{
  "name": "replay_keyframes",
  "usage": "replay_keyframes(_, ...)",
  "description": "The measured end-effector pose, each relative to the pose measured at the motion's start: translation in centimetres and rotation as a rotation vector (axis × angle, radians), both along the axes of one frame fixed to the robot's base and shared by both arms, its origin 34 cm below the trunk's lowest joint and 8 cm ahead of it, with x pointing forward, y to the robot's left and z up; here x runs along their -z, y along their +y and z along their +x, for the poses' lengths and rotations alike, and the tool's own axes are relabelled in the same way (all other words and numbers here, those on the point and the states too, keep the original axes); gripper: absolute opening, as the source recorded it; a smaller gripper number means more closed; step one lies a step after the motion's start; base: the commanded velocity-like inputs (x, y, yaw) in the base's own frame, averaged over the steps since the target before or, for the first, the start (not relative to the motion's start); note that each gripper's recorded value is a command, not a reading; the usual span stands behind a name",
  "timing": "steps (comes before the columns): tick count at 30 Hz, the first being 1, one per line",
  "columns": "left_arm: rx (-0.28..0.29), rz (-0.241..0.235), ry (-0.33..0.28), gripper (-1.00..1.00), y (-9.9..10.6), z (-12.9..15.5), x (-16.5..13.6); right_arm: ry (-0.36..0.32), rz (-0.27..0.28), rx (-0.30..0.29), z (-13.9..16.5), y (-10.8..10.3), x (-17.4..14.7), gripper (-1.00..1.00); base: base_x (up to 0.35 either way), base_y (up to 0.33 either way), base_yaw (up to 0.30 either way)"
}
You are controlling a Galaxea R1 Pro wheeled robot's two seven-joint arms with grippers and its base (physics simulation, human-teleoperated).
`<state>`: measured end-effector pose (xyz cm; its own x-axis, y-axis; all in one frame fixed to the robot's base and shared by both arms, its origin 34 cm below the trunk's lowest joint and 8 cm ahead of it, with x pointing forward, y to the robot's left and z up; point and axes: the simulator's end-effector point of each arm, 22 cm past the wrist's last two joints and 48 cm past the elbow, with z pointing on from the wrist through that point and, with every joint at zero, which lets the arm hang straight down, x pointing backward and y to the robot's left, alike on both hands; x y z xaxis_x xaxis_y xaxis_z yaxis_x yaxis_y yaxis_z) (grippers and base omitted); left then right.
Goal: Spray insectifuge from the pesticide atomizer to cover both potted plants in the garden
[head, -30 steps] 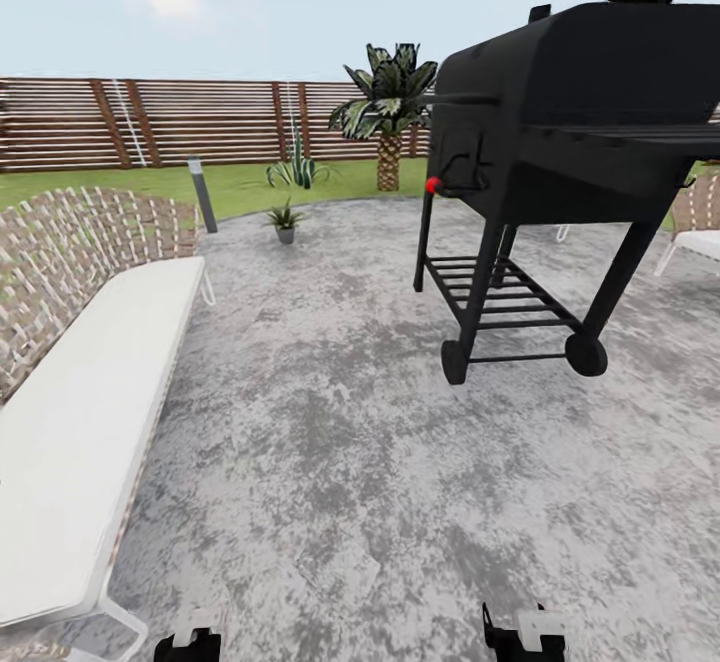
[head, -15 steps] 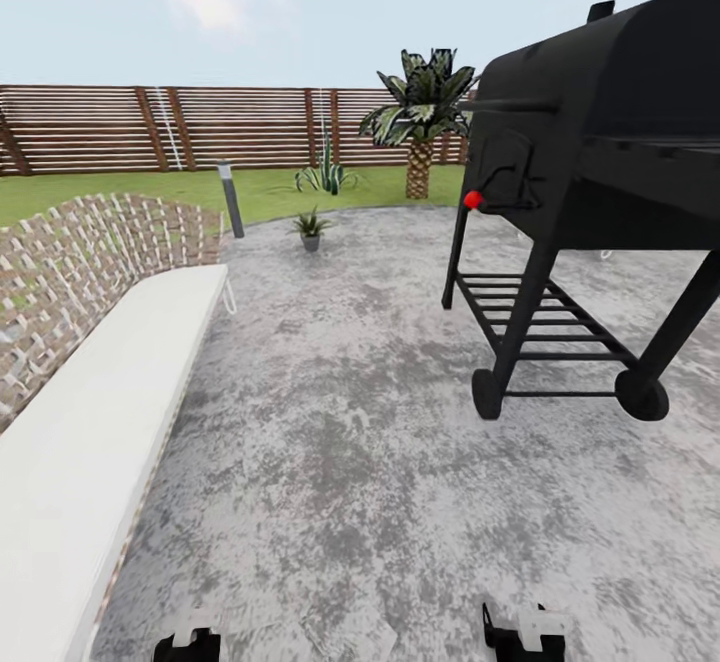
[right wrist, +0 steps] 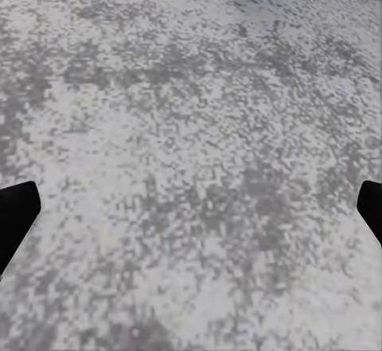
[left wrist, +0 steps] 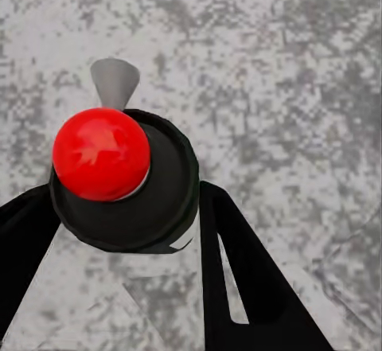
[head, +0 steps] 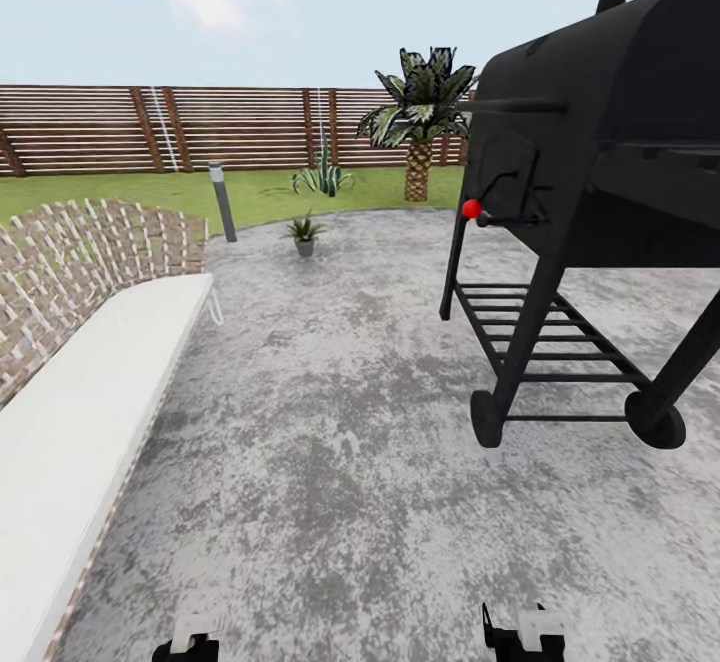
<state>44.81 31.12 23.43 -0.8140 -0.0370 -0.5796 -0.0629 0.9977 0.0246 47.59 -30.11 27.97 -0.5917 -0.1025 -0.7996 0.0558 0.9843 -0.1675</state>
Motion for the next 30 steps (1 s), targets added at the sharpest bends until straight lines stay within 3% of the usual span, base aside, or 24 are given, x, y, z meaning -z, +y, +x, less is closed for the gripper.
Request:
replay_keyframes(19,0.001,0.000,0.001,-1.00,-0.01,-0.03,0.01,0.000,0.000,0.003,-0.01,-0.04,0.00,1.00,0.338,0.000,0.001)
replay_keyframes(30,0.000,0.000,-0.002,-1.00,0.00,0.06,-0.07,-0.002,0.001,0.003,0.04,-0.04,-0.07,1.00,0.340,0.040,0.127)
